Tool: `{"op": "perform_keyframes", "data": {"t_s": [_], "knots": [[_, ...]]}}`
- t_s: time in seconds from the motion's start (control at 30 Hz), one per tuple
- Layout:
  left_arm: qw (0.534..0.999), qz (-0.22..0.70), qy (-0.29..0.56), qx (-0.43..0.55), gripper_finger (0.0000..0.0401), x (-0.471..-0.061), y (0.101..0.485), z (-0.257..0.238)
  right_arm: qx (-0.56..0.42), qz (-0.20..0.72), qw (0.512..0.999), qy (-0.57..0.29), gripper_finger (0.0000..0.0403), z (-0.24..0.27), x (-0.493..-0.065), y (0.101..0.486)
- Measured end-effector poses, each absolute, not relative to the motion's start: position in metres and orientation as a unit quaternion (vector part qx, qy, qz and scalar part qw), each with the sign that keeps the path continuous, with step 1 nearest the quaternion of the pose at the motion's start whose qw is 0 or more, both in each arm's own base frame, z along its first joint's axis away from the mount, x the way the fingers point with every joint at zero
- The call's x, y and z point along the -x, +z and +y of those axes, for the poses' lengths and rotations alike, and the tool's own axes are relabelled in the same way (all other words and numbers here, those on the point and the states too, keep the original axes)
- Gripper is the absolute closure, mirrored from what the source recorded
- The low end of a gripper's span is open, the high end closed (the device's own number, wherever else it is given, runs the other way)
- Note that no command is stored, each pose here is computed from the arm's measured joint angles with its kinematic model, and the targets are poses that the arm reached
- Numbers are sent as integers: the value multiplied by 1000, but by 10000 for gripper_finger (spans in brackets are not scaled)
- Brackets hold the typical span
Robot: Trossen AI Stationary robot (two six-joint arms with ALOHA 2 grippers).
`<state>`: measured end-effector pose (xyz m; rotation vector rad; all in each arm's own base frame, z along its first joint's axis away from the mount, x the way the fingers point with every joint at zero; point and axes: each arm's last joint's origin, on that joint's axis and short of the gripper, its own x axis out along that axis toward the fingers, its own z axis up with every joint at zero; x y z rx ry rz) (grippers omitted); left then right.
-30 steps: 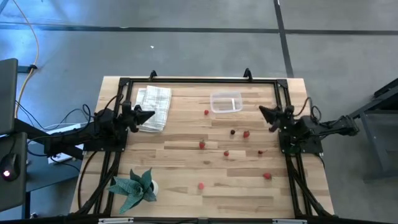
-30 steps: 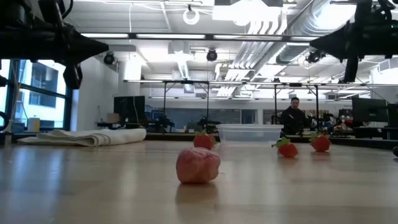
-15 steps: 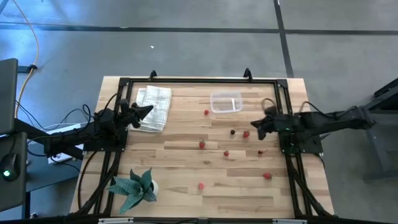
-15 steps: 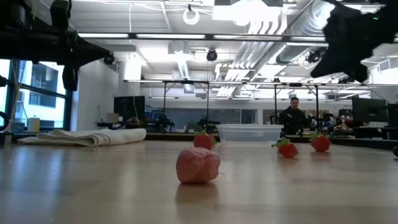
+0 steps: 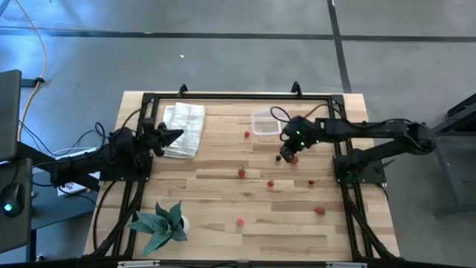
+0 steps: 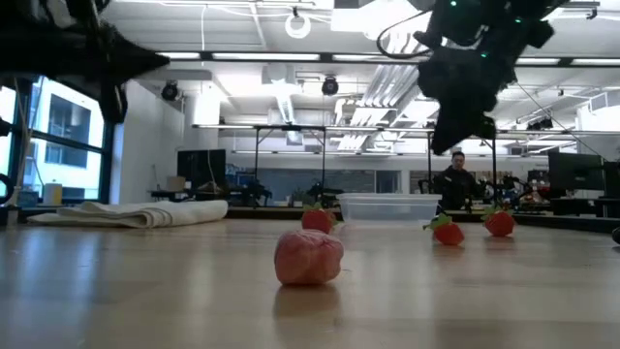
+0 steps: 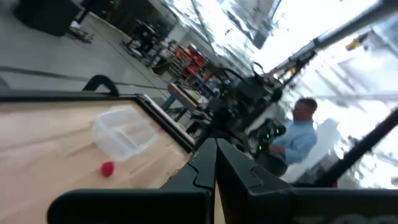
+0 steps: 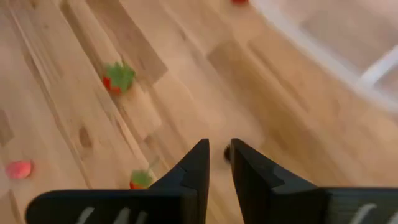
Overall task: Pick and placing Produce into tupperware
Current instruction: Put the black cherry into the transparent container
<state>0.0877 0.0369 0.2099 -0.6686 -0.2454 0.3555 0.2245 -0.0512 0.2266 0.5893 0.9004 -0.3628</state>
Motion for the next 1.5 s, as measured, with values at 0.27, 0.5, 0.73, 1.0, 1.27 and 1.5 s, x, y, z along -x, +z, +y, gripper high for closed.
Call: {"op": "perform_keyframes", "data": {"t_s": [0.27,0.5,0.73,1.0,1.27,1.5], "knots": [[955,26,232,184,400,-104,306,45,-227,444,850,-168,328,-71,-239,242],[958,113,239,107,375,-146,359,62,-204,556,793,-143,313,-70,-238,216],[954,149,240,106,313,-180,364,76,-129,612,775,-96,296,-71,-244,196],[950,152,237,134,273,-187,362,79,-72,645,758,-67,288,-74,-249,162],[950,148,239,133,269,-184,363,78,-40,635,770,-39,288,-71,-256,157],[950,148,240,133,269,-184,363,78,-27,636,771,-28,288,-71,-257,155]]}}
